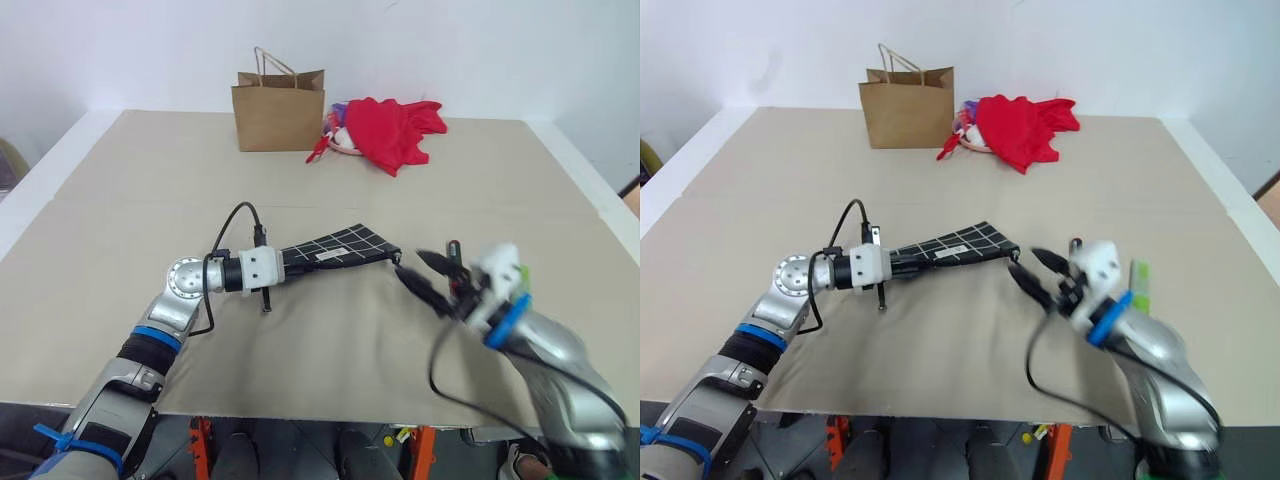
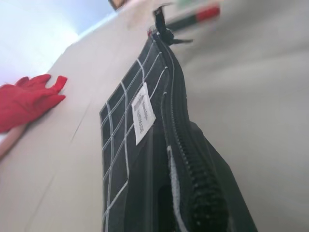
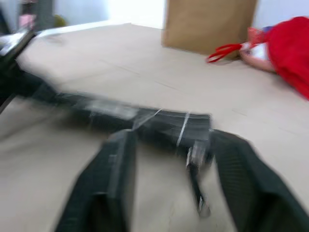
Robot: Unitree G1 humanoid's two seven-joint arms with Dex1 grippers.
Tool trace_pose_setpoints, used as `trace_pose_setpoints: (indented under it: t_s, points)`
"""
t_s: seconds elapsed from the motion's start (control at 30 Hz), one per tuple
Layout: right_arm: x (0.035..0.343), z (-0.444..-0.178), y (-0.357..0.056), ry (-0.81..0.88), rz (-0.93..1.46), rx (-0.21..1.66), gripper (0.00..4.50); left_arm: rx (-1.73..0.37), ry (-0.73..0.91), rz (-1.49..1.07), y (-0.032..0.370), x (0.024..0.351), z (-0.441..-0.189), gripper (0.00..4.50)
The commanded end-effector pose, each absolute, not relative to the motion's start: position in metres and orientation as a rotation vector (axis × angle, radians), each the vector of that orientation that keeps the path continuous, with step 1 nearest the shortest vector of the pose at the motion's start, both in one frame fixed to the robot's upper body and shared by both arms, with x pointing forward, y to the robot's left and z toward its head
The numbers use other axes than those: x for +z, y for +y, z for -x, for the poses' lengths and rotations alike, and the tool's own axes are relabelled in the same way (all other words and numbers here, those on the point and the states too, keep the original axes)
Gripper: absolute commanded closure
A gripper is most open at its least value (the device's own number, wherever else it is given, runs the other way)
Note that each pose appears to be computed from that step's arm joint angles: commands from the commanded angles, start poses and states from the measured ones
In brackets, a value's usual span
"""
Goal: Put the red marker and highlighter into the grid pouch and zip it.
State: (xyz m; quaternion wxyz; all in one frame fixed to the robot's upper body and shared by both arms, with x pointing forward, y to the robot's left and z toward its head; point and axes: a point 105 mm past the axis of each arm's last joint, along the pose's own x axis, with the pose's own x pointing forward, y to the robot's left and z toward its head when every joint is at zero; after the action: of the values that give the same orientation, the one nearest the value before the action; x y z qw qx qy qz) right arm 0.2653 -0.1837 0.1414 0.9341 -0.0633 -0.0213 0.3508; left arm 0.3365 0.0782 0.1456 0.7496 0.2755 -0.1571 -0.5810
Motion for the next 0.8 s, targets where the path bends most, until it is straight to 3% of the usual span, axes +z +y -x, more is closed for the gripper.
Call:
trace_pose_setpoints:
  t_s: [0.03, 0.07, 0.23, 0.43, 0.8]
  points:
    - [0.149, -0.241, -0.182, -0.101, 0.234, 0.808, 0.38, -1.322, -0.370, -0.542, 0.084, 0.162, -0.327, 4.50]
    - [0.146, -0.238, -0.183, -0.097, 0.253, 0.809, 0.17, -1.337, -0.366, -0.542, 0.085, 0.162, -0.325, 4.50]
    - [0.135, -0.241, -0.192, -0.070, 0.259, 0.776, 0.17, -1.371, -0.339, -0.524, 0.089, 0.163, -0.320, 4.50]
    - [0.155, -0.257, -0.181, -0.204, 0.262, 0.762, 0.17, -1.409, -0.340, -0.521, 0.084, 0.162, -0.312, 4.50]
    - [0.166, -0.273, -0.152, -0.243, 0.290, 0.865, 0.17, -1.470, -0.337, -0.536, 0.076, 0.155, -0.299, 4.50]
